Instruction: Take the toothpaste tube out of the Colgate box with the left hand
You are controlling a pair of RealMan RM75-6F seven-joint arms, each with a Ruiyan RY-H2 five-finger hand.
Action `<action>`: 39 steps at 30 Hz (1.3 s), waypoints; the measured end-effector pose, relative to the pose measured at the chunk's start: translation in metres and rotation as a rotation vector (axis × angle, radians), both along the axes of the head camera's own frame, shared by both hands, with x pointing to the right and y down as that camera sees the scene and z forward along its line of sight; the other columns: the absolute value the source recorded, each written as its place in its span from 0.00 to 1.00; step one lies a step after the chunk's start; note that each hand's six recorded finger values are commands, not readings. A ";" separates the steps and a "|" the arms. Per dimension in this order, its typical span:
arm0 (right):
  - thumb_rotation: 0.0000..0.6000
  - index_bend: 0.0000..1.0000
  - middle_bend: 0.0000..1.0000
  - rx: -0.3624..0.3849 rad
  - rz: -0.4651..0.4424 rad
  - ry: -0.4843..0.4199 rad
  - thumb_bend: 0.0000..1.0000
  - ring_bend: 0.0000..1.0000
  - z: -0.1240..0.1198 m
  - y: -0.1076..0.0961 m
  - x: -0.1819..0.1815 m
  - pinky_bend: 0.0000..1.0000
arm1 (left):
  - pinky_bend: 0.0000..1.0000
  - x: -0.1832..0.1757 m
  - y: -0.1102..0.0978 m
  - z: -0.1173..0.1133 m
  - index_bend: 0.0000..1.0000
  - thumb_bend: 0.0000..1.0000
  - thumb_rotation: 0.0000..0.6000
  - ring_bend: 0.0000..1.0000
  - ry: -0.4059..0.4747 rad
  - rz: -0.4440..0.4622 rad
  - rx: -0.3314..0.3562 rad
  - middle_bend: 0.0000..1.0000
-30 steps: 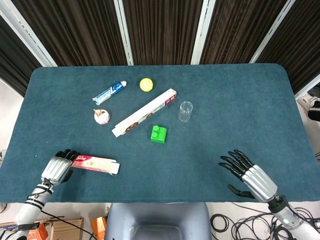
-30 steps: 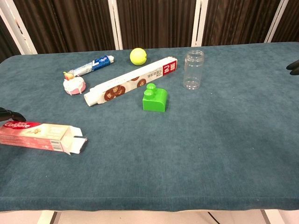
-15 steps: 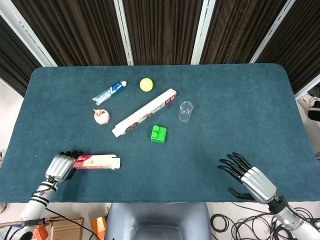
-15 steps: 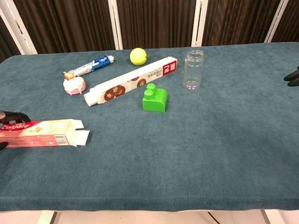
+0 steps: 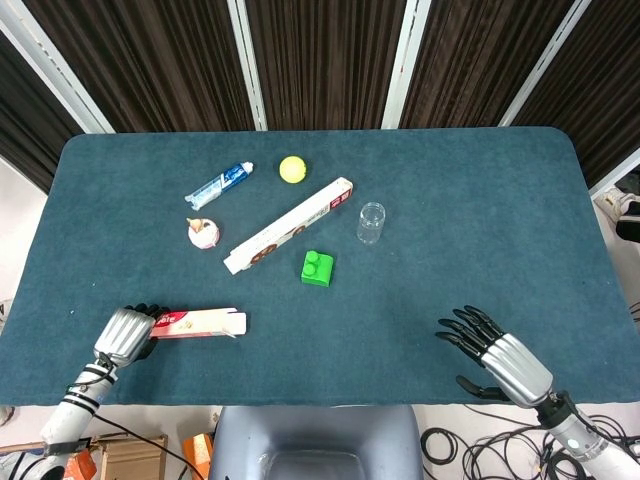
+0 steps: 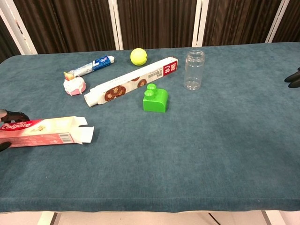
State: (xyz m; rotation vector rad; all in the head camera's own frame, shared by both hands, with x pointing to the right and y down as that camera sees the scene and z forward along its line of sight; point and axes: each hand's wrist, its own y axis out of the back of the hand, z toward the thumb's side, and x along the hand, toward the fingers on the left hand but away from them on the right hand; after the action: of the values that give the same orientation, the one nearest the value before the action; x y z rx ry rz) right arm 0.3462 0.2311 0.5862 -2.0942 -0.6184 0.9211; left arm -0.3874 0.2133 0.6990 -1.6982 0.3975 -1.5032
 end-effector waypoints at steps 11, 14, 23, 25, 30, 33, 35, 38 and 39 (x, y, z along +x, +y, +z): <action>1.00 0.19 0.11 -0.007 -0.006 -0.007 0.27 0.00 -0.001 0.000 0.001 0.03 | 0.61 -0.003 -0.008 -0.035 0.46 0.43 1.00 0.63 -0.062 0.057 0.054 0.49; 1.00 0.19 0.11 -0.008 -0.010 -0.015 0.27 0.00 -0.003 0.001 0.000 0.03 | 0.61 -0.006 -0.012 -0.045 0.46 0.43 1.00 0.63 -0.125 0.098 0.088 0.49; 1.00 0.19 0.11 -0.005 -0.031 -0.039 0.27 0.00 -0.008 0.005 0.000 0.03 | 0.61 -0.010 -0.023 -0.069 0.46 0.43 1.00 0.63 -0.325 0.217 0.196 0.48; 1.00 0.19 0.11 0.000 -0.030 -0.041 0.27 0.00 -0.009 0.005 0.001 0.03 | 0.61 -0.008 -0.025 -0.076 0.46 0.43 1.00 0.63 -0.371 0.241 0.214 0.48; 1.00 0.19 0.11 0.032 -0.013 -0.046 0.27 0.00 -0.014 0.006 0.003 0.03 | 0.62 -0.004 -0.029 -0.088 0.46 0.43 1.00 0.63 -0.460 0.290 0.244 0.48; 1.00 0.19 0.11 0.049 0.002 -0.034 0.27 0.00 -0.016 0.007 0.005 0.03 | 0.62 -0.002 -0.031 -0.093 0.46 0.43 1.00 0.64 -0.505 0.316 0.254 0.48; 1.00 0.19 0.11 0.047 0.013 -0.021 0.27 0.00 -0.016 0.008 0.007 0.04 | 0.62 0.000 -0.034 -0.097 0.46 0.43 1.00 0.64 -0.525 0.324 0.258 0.48; 1.00 0.19 0.11 0.034 0.024 0.000 0.27 0.00 -0.015 0.010 0.008 0.04 | 0.62 0.000 -0.037 -0.101 0.46 0.43 1.00 0.64 -0.549 0.332 0.269 0.48; 1.00 0.19 0.11 0.031 0.027 0.006 0.27 0.00 -0.015 0.011 0.009 0.04 | 0.62 -0.001 -0.038 -0.102 0.46 0.43 1.00 0.64 -0.555 0.333 0.272 0.48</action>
State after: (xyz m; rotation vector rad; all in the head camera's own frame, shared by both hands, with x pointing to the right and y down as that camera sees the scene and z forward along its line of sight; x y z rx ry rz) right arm 0.3549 0.2420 0.5712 -2.0594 -0.6553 0.9273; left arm -0.3881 0.1751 0.5973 -1.0192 0.0156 -1.5120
